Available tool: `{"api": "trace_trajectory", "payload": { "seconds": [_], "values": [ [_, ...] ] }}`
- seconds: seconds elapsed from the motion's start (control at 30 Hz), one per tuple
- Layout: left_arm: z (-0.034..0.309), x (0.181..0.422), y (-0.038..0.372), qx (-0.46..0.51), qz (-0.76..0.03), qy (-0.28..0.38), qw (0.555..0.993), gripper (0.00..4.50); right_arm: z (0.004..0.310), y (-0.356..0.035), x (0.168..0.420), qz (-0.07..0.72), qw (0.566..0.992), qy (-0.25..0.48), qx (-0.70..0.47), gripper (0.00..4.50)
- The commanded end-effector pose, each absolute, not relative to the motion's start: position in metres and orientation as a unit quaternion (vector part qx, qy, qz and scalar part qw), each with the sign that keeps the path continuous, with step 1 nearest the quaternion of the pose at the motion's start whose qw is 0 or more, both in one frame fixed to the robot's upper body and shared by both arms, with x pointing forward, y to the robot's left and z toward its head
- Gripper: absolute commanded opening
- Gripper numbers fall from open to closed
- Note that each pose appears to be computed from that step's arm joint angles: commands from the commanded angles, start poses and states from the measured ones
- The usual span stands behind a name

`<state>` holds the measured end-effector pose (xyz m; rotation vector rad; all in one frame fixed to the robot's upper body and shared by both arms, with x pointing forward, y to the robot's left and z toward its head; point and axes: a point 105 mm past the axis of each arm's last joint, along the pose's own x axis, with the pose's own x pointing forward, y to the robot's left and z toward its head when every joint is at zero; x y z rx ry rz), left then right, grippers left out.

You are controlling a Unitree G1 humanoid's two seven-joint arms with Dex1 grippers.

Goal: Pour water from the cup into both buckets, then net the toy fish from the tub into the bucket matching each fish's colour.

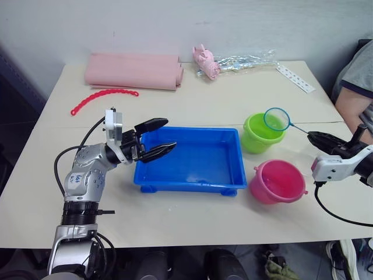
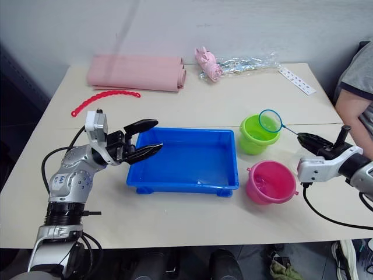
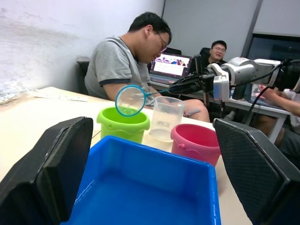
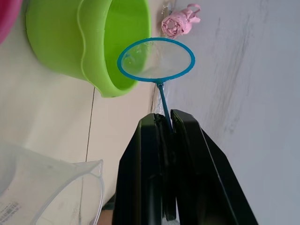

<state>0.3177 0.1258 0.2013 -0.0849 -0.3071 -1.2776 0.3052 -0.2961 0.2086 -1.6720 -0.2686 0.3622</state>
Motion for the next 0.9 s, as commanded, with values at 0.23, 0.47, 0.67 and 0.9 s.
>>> {"api": "trace_trajectory", "payload": {
  "seconds": [0.23,0.47,0.67,0.9],
  "values": [
    [0.216,0.296,0.149,-0.024,-0.631,-0.132,0.764,4.47,0.256,-0.288,0.296,0.195,0.87,-0.166,-0.42,0.0],
    [0.228,0.287,0.188,-0.024,-0.613,-0.114,0.781,4.47,0.257,-0.214,0.263,0.427,0.882,-0.114,-0.164,0.0],
    [0.217,0.27,0.209,0.06,-0.61,-0.097,0.784,4.47,0.21,-0.152,0.232,0.576,0.807,-0.031,-0.124,0.0],
    [0.179,0.218,0.208,0.138,-0.683,0.007,0.718,4.47,0.137,-0.119,0.204,0.674,0.717,-0.004,-0.177,0.0]
  ]
}}
